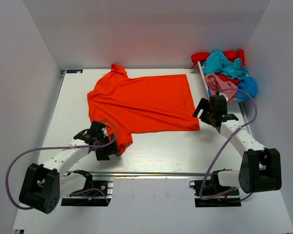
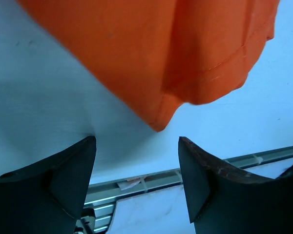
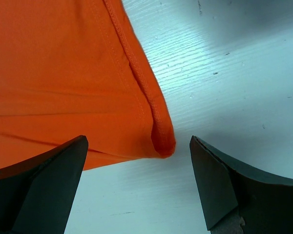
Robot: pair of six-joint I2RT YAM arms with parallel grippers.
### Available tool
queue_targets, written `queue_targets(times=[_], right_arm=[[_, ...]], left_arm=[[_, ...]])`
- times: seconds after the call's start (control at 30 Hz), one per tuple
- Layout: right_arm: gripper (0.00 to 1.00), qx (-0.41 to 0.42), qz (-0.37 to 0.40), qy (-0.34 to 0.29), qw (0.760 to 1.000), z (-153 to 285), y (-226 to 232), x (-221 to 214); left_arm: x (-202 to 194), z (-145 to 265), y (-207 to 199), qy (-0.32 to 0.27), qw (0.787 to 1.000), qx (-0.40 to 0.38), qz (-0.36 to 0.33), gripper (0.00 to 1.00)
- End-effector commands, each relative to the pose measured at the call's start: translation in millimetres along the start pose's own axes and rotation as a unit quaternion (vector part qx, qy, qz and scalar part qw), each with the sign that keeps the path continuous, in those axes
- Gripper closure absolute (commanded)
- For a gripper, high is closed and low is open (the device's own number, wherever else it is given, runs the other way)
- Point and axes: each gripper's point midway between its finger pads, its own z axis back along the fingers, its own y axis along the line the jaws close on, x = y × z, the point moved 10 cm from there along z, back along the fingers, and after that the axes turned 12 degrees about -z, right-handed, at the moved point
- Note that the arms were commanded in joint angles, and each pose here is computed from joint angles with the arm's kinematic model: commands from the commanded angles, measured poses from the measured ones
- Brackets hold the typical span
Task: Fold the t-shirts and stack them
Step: Flatten out the tshirt, then grap the side of the flattened tshirt closest away from the robot with both arms
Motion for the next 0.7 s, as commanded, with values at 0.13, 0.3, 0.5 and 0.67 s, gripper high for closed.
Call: queue_targets(times=[0.13,0.3,0.5,0.67], right_arm=[[0.1,-0.019,-0.007,-0.022,1.0,0.8,-1.0,7.7],[0.1,-0.017,-0.011,-0.021,1.0,2.0,-0.9,7.1],[0.1,-0.014,-0.01,0.006,1.0,0.3,-6.9,-5.0],[0.1,-0.02,-0.003,0.042,0.999,-1.5,-17.2,-21.1]], left_arm=[[11.4,-17.9,-6.0,-0.008,0.997,0.08,0.0,0.35],[15.1,-29.4,-10.1,-0.003,0.993,0.121,0.0,0.57],[22.4,-41.4,-19.5,0.015,0.992,0.128,-0.008,0.97],[13.1,-36.2,-18.3,0.058,0.986,0.158,-0.016,1.0]])
